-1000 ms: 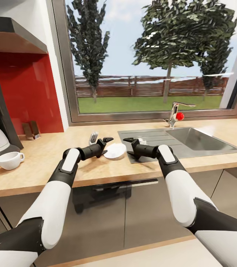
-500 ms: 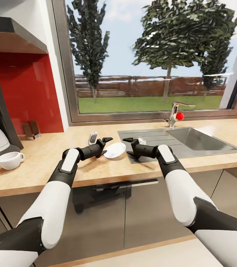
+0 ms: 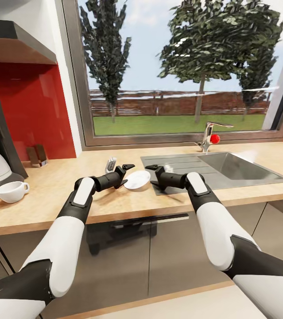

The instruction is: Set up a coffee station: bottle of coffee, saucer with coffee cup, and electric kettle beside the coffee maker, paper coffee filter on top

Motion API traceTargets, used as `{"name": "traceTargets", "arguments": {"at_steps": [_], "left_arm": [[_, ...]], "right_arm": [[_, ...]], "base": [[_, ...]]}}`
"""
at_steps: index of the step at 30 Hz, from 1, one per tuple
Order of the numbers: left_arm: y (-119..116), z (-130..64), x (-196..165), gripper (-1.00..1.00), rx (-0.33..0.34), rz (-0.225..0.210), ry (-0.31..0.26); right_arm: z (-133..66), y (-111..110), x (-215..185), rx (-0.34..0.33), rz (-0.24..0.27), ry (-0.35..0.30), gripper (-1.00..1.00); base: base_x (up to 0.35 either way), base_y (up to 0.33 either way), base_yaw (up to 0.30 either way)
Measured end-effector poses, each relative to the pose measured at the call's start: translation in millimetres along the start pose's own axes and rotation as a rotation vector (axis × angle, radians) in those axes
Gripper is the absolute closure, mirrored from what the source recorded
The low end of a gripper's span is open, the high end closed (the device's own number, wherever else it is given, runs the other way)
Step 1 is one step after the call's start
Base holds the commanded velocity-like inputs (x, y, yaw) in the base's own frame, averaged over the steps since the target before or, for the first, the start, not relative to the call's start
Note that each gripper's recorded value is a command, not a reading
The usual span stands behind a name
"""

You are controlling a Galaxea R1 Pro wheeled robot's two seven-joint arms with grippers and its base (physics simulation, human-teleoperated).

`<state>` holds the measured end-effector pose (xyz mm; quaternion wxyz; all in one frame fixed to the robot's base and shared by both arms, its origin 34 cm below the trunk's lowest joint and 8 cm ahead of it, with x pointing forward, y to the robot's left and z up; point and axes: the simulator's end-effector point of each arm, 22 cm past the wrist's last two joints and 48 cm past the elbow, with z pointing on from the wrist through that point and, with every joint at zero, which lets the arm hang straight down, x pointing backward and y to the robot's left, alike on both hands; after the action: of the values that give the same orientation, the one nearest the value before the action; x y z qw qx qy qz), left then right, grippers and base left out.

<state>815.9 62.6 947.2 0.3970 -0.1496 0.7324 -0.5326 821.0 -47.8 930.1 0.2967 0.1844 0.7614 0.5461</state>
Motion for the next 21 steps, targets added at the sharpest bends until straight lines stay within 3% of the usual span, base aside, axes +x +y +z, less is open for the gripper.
{"name": "traceTargets", "arguments": {"at_steps": [21], "left_arm": [[-0.4, 0.2, 0.8, -1.0, 0.0, 0.002, 0.003]], "right_arm": [[1.6, 1.1, 3.0, -0.001, -0.004, 0.009, -1.0]], "base": [[0.0, 0.0, 0.0]]}}
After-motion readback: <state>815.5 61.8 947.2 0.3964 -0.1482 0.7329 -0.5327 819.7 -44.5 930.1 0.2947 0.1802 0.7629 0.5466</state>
